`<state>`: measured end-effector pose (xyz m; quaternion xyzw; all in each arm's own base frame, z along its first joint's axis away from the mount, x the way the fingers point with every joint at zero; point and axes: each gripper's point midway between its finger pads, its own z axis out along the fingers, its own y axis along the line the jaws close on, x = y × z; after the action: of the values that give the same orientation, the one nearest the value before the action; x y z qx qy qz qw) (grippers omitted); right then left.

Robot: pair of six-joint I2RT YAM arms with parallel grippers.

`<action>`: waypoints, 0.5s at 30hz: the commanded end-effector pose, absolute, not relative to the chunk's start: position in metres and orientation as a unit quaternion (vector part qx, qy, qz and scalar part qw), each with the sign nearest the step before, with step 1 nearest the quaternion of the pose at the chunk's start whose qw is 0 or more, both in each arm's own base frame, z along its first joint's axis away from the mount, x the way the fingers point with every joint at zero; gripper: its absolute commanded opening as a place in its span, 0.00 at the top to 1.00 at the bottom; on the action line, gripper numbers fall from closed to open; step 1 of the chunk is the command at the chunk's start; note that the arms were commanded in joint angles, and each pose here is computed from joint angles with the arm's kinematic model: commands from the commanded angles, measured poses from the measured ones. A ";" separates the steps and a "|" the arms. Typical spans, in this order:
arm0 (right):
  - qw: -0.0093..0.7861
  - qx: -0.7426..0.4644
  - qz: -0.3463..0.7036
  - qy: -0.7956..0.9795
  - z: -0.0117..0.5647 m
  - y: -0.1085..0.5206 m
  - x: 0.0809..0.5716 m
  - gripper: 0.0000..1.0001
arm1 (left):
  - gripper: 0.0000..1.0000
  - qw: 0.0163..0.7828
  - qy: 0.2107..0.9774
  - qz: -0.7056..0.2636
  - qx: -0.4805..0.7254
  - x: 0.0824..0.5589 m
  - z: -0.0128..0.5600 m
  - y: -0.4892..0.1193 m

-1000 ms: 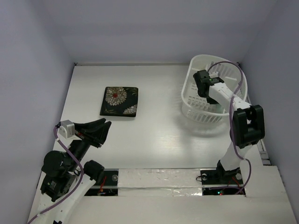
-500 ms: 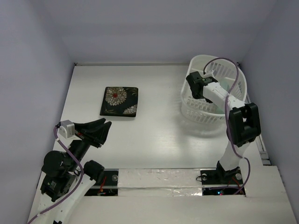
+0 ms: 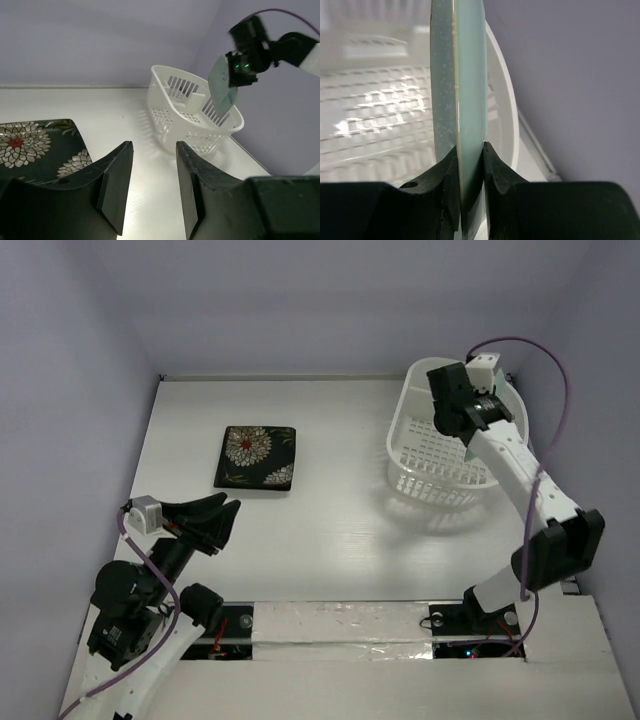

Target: Unload the plates from the dish rack

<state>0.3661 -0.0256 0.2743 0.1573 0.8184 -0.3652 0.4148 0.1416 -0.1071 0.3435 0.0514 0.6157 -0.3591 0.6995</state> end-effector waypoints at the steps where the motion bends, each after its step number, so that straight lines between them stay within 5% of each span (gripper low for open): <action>1: 0.571 0.216 -0.217 0.762 0.378 -0.008 0.371 1.00 | 0.63 0.698 0.611 -0.368 0.056 0.146 0.347 -0.113; 6: 0.649 0.136 0.036 0.748 0.421 0.082 0.370 1.00 | 0.62 0.689 0.622 -0.366 0.059 0.151 0.342 -0.118; 15: 0.594 0.047 0.326 0.734 0.396 0.273 0.386 1.00 | 0.61 0.672 0.651 -0.351 0.047 0.166 0.329 -0.122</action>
<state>0.3791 0.1913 0.3678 0.0687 0.7887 0.1490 0.5926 0.1592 -0.1186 0.3263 0.0542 0.6526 -0.3481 0.6708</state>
